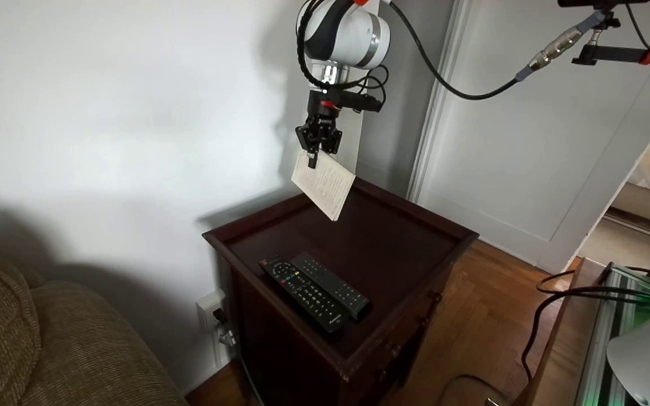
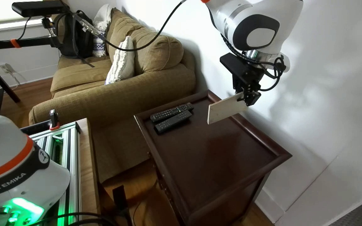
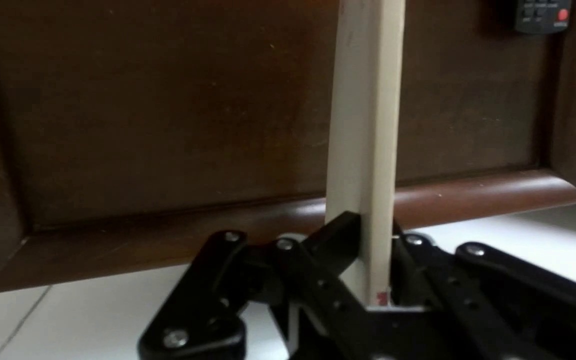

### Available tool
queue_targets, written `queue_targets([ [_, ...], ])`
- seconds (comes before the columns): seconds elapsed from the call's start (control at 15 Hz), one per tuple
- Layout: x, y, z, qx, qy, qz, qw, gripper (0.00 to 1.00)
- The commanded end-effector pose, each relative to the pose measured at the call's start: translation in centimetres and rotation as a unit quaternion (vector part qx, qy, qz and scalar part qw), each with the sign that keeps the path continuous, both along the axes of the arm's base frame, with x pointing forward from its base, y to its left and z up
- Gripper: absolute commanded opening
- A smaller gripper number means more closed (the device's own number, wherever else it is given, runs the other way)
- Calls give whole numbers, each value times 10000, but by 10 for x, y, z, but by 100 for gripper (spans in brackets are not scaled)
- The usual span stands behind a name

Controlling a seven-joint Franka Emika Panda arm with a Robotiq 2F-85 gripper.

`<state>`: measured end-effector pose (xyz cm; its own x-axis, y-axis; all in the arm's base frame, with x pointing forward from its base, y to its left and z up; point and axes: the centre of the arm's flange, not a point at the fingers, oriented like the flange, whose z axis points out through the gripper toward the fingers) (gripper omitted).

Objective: Turn the white book over

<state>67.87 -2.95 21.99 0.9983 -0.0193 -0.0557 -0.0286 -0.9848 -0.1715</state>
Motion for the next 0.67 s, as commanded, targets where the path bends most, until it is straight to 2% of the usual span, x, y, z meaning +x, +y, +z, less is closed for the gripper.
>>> queue_targets([
  [0.0, -22, 4, 0, -893, 405, -50, 9952, 3],
  [0.2, -30, 3, -13, -1632, 483, 40, 9854, 3],
  [0.4, -38, 6, -27, -2319, 568, 377, 9703, 3],
  [0.6, -41, 19, -41, -2504, 392, 577, 9656, 3],
])
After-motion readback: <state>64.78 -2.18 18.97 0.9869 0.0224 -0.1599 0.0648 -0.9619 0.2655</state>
